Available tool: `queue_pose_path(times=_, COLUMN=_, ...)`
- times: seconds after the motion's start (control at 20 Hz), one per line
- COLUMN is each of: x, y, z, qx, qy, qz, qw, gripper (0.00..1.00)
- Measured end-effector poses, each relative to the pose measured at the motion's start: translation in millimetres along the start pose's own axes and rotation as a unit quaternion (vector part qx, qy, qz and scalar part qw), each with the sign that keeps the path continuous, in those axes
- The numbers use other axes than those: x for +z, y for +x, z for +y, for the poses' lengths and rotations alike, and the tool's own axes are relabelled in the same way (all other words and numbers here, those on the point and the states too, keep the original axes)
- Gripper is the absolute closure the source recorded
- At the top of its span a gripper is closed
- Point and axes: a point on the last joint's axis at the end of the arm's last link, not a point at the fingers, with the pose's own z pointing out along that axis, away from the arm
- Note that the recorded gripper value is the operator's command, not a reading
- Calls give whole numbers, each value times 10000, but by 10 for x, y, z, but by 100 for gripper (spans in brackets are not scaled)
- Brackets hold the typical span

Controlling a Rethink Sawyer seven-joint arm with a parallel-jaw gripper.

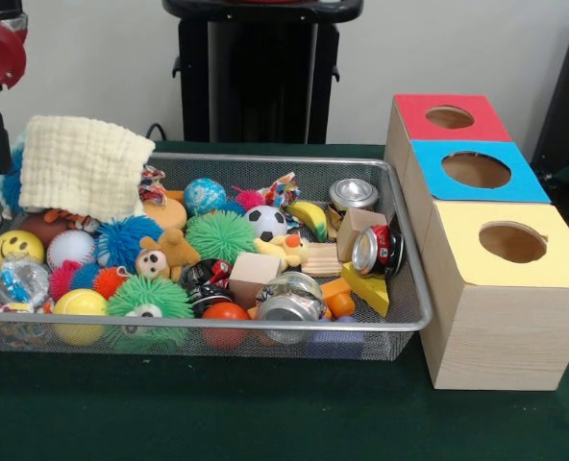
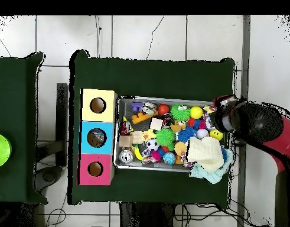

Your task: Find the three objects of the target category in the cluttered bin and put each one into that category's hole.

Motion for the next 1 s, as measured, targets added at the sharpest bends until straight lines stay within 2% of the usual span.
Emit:
queue_pose_path(times=0.6, x=4, y=81, z=180, qx=-224, qy=-159, qz=46, qw=9996, gripper=0)
queue_pose_path(times=0.75, x=10, y=106, z=209, qx=-300, qy=-166, qz=36, qw=9994, gripper=0)
queue_pose_path(times=1.0, x=17, y=152, z=212, qx=-561, qy=-67, qz=-89, qw=9984, gripper=0)
